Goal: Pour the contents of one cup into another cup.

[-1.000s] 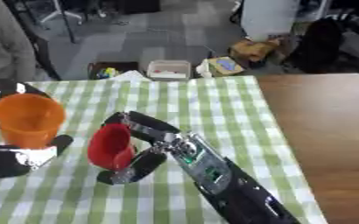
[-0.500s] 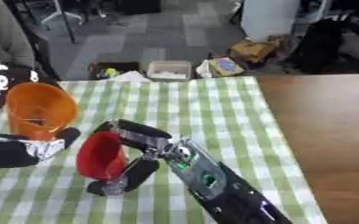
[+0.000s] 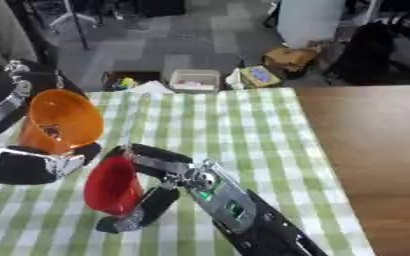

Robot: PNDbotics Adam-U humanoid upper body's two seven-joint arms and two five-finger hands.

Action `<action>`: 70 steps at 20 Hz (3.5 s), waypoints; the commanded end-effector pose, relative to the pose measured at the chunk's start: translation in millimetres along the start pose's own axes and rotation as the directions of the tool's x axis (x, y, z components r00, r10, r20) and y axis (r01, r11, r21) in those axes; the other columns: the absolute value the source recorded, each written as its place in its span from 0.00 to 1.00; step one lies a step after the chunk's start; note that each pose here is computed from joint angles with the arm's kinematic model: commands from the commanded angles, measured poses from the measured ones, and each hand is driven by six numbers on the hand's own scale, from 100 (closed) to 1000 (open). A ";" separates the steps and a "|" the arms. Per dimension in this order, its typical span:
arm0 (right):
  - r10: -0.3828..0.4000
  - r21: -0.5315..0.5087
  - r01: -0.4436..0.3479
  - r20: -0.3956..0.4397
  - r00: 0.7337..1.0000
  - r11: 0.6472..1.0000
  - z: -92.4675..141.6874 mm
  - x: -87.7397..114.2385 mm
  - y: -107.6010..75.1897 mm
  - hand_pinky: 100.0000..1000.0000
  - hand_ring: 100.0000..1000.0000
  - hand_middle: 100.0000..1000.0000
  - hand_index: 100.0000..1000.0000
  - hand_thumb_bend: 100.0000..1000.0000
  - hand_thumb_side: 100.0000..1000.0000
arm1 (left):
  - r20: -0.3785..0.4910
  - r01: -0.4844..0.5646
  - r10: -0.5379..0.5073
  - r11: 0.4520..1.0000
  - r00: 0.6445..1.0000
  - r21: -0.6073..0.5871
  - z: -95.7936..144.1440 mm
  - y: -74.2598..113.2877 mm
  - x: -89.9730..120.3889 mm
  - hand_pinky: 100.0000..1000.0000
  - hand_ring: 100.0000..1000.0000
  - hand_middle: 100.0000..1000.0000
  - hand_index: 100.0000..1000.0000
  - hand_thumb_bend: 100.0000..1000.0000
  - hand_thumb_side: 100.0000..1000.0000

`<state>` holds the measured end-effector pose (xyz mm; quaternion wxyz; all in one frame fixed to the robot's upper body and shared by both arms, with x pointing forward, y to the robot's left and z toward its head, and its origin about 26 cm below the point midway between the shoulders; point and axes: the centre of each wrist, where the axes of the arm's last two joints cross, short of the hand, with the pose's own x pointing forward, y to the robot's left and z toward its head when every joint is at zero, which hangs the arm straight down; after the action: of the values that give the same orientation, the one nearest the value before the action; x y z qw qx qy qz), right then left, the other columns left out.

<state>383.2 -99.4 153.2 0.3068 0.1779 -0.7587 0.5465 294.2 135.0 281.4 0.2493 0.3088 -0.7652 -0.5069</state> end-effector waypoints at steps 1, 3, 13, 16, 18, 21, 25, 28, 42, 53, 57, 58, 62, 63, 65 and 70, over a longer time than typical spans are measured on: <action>0.001 -0.003 0.000 0.019 1.000 1.000 -3.2 4.7 -3.4 0.09 0.16 0.34 0.36 0.30 0.00 | 0.020 0.055 -0.055 0.998 0.998 0.033 -1.7 12.0 4.3 0.07 0.17 0.05 0.47 0.29 0.00; -0.003 -0.004 0.003 0.020 1.000 1.000 -3.2 4.8 -3.2 0.09 0.15 0.34 0.36 0.31 0.00 | 0.028 0.077 -0.078 0.997 0.997 0.031 -2.5 12.2 5.6 0.07 0.17 0.05 0.47 0.30 0.00; -0.010 -0.013 0.010 0.016 1.000 1.000 -1.3 4.5 -3.2 0.09 0.15 0.34 0.36 0.31 0.00 | 0.057 0.196 -0.197 0.980 0.979 0.014 -0.6 9.0 4.1 0.07 0.15 0.04 0.47 0.35 0.00; -0.011 -0.016 0.012 0.014 1.000 1.000 -0.6 4.3 -3.4 0.09 0.15 0.34 0.36 0.31 0.00 | 0.067 0.236 -0.237 0.972 0.969 0.019 0.1 7.8 3.5 0.07 0.14 0.03 0.46 0.36 0.00; -0.019 -0.021 0.020 0.010 1.000 1.000 0.4 3.3 -3.3 0.09 0.15 0.34 0.36 0.31 0.00 | 0.067 0.260 -0.261 0.965 0.963 0.023 1.1 6.2 2.3 0.05 0.14 0.03 0.46 0.37 0.00; -0.031 -0.025 0.031 0.008 0.999 0.999 1.0 2.8 -3.3 0.09 0.15 0.34 0.36 0.31 0.00 | 0.066 0.303 -0.305 0.952 0.950 0.030 2.3 4.4 1.2 0.02 0.13 0.03 0.46 0.39 0.00; -0.036 -0.023 0.037 0.011 0.999 0.999 0.5 3.9 -3.8 0.09 0.15 0.34 0.36 0.31 0.00 | 0.071 0.365 -0.368 0.930 0.927 0.048 2.3 3.4 1.8 0.03 0.12 0.02 0.46 0.41 0.00; -0.038 -0.023 0.038 0.013 0.999 0.999 0.2 4.6 -4.0 0.09 0.15 0.34 0.36 0.31 0.00 | 0.063 0.389 -0.392 0.920 0.918 0.051 2.0 2.5 2.8 0.03 0.12 0.02 0.45 0.41 0.00; -0.048 -0.029 0.048 0.014 0.999 0.998 0.0 5.0 -3.1 0.09 0.15 0.33 0.36 0.31 0.00 | 0.075 0.461 -0.465 0.885 0.882 0.067 -0.4 0.6 8.3 0.03 0.10 0.01 0.45 0.43 0.00; -0.052 -0.034 0.052 0.013 0.999 0.998 1.1 5.5 -3.2 0.09 0.15 0.33 0.36 0.31 0.00 | 0.094 0.517 -0.523 0.852 0.847 0.085 -3.6 0.1 14.9 0.03 0.09 0.00 0.45 0.46 0.00; -0.052 -0.035 0.052 0.013 0.999 0.998 1.2 5.7 -3.4 0.09 0.16 0.33 0.36 0.31 0.00 | 0.098 0.532 -0.538 0.843 0.837 0.086 -4.4 -0.2 16.8 0.04 0.08 0.00 0.45 0.47 0.00; -0.052 -0.035 0.052 0.012 0.999 0.998 1.3 5.7 -3.5 0.09 0.16 0.33 0.36 0.31 0.00 | 0.100 0.537 -0.544 0.839 0.833 0.087 -4.6 -0.2 17.1 0.04 0.08 0.00 0.45 0.47 0.00; -0.052 -0.036 0.052 0.012 0.999 0.998 1.5 5.8 -3.7 0.09 0.16 0.33 0.36 0.31 0.00 | 0.110 0.559 -0.566 0.824 0.817 0.091 -5.0 -0.9 18.4 0.04 0.08 0.00 0.45 0.48 0.00; -0.052 -0.036 0.052 0.011 0.999 0.998 1.6 5.7 -3.9 0.09 0.16 0.33 0.36 0.31 0.00 | 0.112 0.564 -0.571 0.821 0.813 0.092 -5.0 -1.0 18.6 0.04 0.08 0.00 0.45 0.48 0.00; -0.051 -0.037 0.052 0.010 0.999 0.998 1.9 5.4 -4.1 0.09 0.16 0.33 0.36 0.31 0.00 | 0.112 0.571 -0.578 0.816 0.808 0.091 -5.1 -1.9 19.4 0.04 0.07 0.00 0.45 0.48 0.00; -0.051 -0.037 0.051 0.010 0.999 0.998 2.0 5.3 -4.8 0.09 0.17 0.33 0.36 0.31 0.00 | 0.113 0.598 -0.605 0.796 0.788 0.090 -5.3 -3.6 21.2 0.04 0.06 0.00 0.45 0.49 0.00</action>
<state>381.7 -102.3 149.4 0.3327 0.1953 -0.7575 0.5267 288.5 116.0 272.5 0.0321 0.4974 -0.6523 -0.5710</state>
